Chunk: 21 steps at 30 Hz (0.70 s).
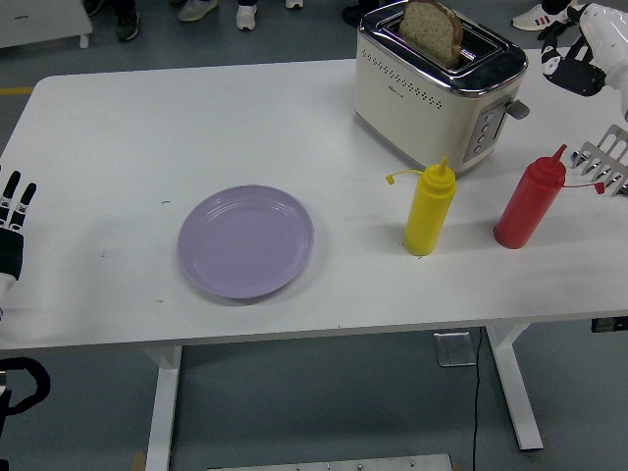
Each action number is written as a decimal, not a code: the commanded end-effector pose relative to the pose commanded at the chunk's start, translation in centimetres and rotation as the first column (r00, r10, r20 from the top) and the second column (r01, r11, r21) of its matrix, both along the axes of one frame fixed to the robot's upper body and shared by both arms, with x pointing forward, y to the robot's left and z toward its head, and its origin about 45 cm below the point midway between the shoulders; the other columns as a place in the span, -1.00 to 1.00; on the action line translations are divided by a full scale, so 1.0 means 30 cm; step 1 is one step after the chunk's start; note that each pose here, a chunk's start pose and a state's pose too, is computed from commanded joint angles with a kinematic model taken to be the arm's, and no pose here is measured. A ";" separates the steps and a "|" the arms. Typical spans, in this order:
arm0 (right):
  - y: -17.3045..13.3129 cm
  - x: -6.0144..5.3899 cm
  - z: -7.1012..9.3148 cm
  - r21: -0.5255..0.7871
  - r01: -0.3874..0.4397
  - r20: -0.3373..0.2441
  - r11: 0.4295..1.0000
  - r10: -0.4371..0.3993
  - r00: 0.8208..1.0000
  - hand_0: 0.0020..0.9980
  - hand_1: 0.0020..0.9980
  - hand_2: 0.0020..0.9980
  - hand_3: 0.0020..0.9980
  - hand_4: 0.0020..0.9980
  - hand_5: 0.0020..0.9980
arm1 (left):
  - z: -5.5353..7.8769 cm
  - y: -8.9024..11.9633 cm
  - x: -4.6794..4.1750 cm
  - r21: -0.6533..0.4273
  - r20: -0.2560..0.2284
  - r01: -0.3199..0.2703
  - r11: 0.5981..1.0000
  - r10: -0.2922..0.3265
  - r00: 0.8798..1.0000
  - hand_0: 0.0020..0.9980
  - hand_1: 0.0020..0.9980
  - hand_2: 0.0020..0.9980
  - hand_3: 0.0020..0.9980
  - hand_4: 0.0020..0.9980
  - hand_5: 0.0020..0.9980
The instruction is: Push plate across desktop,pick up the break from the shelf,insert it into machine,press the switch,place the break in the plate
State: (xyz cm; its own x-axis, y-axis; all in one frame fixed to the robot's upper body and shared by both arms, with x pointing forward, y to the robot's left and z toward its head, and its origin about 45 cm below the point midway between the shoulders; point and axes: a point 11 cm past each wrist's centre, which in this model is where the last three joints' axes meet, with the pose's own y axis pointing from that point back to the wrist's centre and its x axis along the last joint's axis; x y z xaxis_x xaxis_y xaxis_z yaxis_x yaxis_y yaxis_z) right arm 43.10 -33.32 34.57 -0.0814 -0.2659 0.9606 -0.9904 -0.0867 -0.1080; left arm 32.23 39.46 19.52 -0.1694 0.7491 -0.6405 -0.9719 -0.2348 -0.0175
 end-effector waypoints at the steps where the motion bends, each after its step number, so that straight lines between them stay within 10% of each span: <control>1: -0.001 -0.002 -0.008 -0.011 -0.003 -0.010 1.000 0.002 1.000 -0.30 -0.13 0.28 0.15 -0.44 -0.11 | -0.001 0.000 -0.001 0.000 -0.001 0.000 1.000 0.000 1.000 0.63 0.72 0.84 0.69 0.30 1.00; 21: -0.007 0.021 -0.133 -0.107 -0.021 -0.149 0.994 0.005 0.989 -0.31 -0.14 0.25 0.13 -0.44 -0.04 | -0.003 0.001 -0.002 -0.001 -0.003 -0.002 1.000 0.002 1.000 0.63 0.72 0.84 0.69 0.30 1.00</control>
